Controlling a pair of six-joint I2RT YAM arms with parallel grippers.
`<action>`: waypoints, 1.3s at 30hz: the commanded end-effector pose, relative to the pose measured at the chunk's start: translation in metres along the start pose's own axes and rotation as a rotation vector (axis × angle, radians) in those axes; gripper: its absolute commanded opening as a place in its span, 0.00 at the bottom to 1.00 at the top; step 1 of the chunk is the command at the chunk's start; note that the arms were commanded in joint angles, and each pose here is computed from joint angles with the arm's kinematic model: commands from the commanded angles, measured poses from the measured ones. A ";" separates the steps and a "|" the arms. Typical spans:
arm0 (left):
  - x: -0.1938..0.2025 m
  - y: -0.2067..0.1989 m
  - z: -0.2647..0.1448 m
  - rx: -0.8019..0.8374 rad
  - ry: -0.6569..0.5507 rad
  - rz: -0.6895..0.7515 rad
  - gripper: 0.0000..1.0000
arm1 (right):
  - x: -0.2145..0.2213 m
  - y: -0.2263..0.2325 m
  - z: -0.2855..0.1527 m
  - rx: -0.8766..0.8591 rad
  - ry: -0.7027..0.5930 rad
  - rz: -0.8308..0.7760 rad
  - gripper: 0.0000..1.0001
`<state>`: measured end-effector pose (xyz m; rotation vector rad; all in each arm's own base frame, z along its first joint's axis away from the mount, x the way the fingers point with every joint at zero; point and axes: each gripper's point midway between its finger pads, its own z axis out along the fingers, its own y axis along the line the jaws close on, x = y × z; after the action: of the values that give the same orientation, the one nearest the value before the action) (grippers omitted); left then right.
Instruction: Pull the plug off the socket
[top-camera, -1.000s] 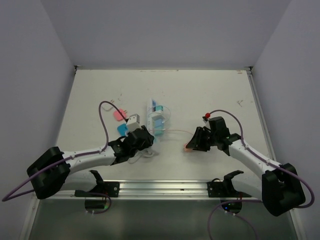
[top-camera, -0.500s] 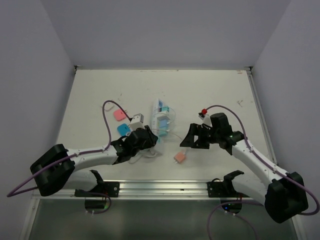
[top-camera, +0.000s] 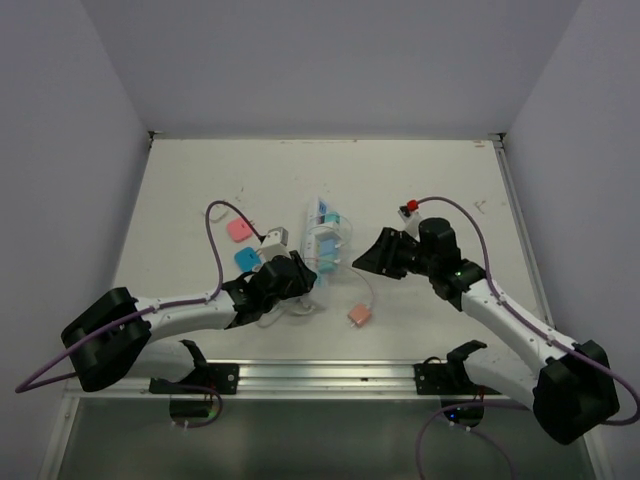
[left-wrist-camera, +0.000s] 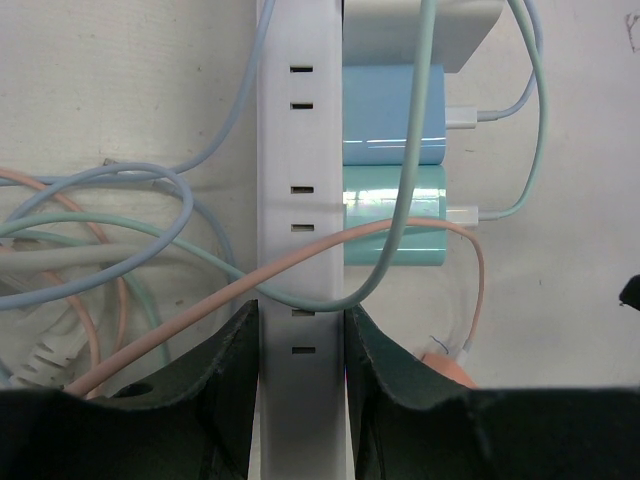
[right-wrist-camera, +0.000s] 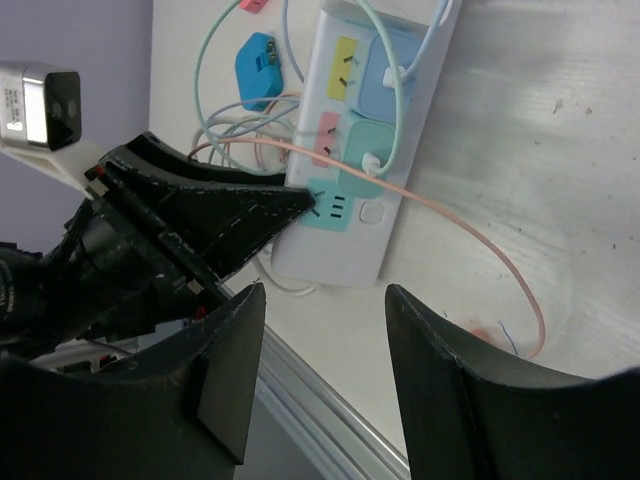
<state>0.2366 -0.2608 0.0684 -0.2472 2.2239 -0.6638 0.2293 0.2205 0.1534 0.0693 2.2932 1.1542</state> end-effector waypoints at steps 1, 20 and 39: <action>0.009 0.002 0.001 0.001 0.036 0.034 0.00 | -0.024 0.012 0.016 -0.027 -0.126 0.004 0.56; 0.010 0.002 0.000 -0.004 0.045 0.008 0.00 | 0.019 -0.003 0.073 0.065 -0.141 0.093 0.56; 0.012 0.003 -0.001 -0.008 0.052 -0.005 0.00 | 0.005 -0.007 0.118 0.071 -0.234 0.125 0.57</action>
<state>0.2339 -0.2637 0.0679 -0.2523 2.2369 -0.6867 0.2614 0.2919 0.0638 0.3291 2.2768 1.0215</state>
